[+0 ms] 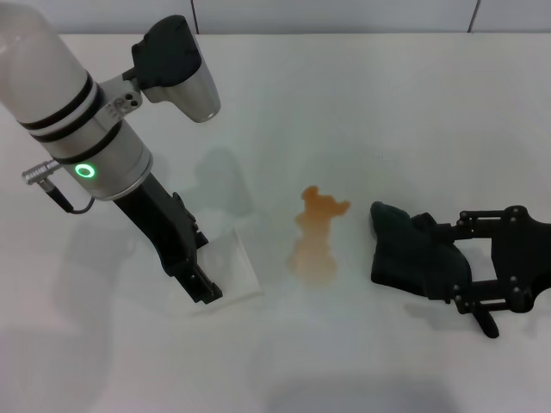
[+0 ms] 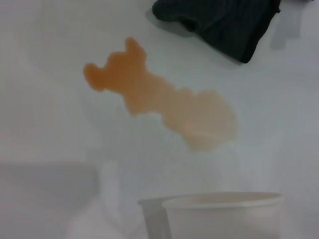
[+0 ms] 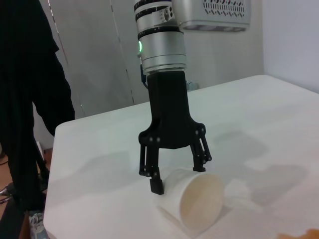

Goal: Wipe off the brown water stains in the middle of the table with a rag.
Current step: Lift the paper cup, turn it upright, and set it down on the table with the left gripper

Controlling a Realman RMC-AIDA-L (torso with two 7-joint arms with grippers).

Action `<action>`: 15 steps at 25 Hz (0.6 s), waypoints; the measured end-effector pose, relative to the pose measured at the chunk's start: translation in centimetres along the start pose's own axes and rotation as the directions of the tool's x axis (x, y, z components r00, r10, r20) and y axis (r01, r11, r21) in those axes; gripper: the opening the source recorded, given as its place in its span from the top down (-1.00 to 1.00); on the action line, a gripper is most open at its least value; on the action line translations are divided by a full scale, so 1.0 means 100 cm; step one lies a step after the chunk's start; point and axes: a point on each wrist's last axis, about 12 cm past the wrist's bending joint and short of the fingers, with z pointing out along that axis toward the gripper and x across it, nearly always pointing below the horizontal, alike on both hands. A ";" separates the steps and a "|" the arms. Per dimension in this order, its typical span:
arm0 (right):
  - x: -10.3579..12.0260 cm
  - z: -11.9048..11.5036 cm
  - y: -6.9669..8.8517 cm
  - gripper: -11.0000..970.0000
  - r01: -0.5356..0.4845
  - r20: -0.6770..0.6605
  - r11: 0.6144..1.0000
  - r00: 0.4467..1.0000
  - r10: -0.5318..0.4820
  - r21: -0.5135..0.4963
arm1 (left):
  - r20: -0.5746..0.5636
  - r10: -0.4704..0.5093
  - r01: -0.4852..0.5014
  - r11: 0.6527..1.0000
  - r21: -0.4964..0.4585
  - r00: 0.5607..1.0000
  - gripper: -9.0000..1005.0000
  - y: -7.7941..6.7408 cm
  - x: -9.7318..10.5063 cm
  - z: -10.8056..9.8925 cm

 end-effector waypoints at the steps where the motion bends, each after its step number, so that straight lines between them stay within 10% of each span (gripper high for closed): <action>1: 0.000 0.000 0.000 -0.49 0.000 0.000 1.000 1.000 0.000 0.000 | 0.000 0.000 0.000 1.000 0.000 1.000 -0.74 0.000 0.000 0.000; 15: -0.001 0.000 0.000 -0.49 0.001 0.000 1.000 1.000 -0.001 0.001 | -0.003 0.009 -0.009 1.000 -0.013 1.000 -0.58 0.001 -0.002 0.000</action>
